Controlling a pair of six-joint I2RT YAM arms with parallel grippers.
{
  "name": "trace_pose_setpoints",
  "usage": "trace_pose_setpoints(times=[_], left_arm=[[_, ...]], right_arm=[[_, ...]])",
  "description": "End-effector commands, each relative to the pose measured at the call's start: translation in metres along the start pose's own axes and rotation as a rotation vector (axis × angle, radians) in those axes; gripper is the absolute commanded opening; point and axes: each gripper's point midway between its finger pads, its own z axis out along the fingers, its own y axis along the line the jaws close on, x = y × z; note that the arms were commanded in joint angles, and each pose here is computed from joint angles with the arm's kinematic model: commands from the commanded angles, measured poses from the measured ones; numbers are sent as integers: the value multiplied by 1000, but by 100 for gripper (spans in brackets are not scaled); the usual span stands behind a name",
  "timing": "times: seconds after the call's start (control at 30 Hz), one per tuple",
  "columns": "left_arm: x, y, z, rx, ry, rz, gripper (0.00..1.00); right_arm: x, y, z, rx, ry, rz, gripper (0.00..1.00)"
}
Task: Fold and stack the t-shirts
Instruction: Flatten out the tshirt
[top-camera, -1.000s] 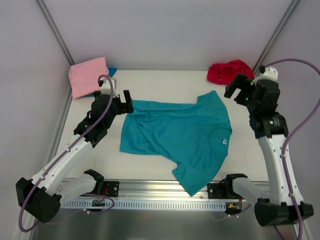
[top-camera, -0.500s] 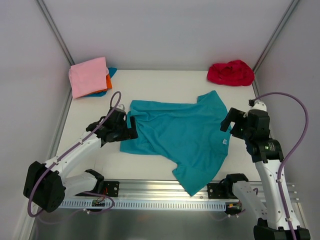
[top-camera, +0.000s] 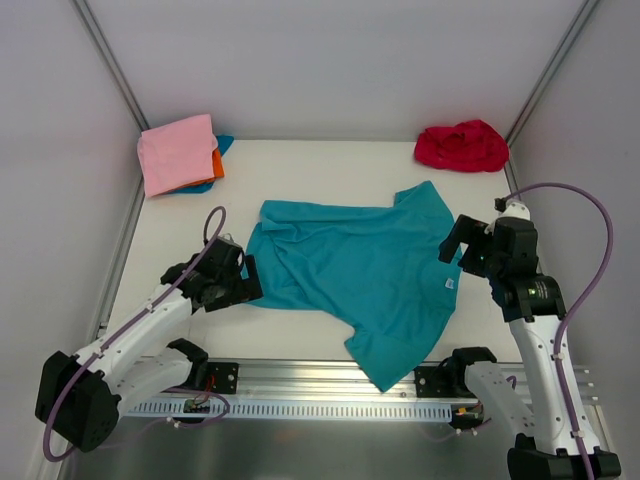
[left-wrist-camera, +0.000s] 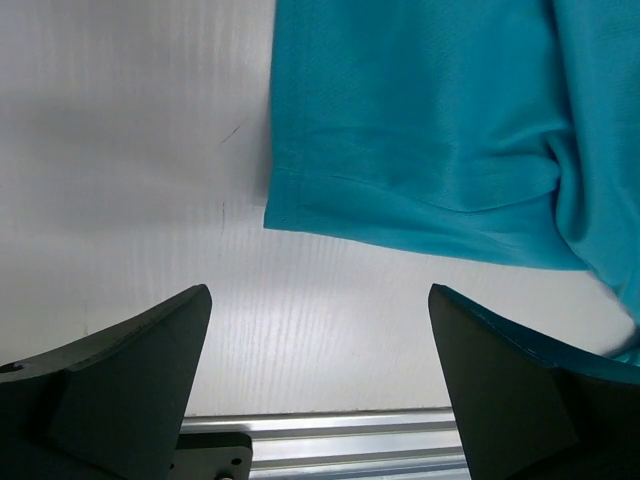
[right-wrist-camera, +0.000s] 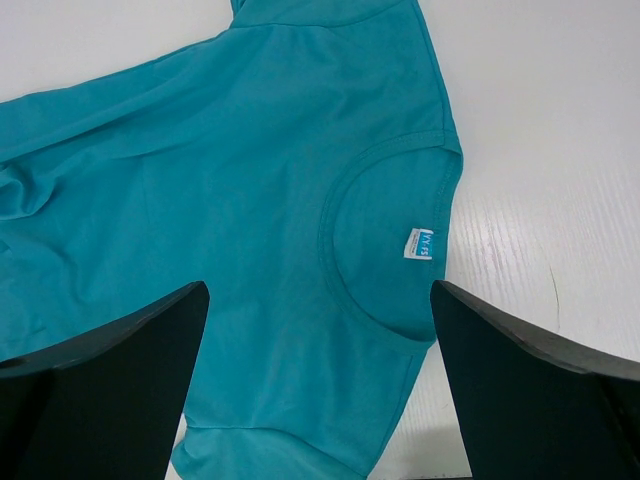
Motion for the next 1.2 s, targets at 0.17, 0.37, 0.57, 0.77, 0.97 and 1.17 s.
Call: trace_pose_setpoints(times=[0.17, 0.37, 0.57, 0.77, 0.97, 1.17], left_arm=[[6, 14, 17, -89, 3, -15, 92], [7, 8, 36, -72, 17, -12, 91], [4, 4, 47, -67, 20, 19, 77], [-4, 2, 44, -66, -14, 45, 76], [-11, 5, 43, -88, -43, 69, 77], [-16, 5, 48, -94, -57, 88, 76]], right_arm=[[-12, 8, -3, -35, -42, 6, 99], [-13, 7, -3, -27, -40, 1, 99], [-14, 8, -2, -29, -36, -4, 99], [-12, 8, 1, -26, -24, -5, 99], [-12, 10, 3, -34, -18, 0, 99], [-12, 10, 4, -32, -14, -7, 100]])
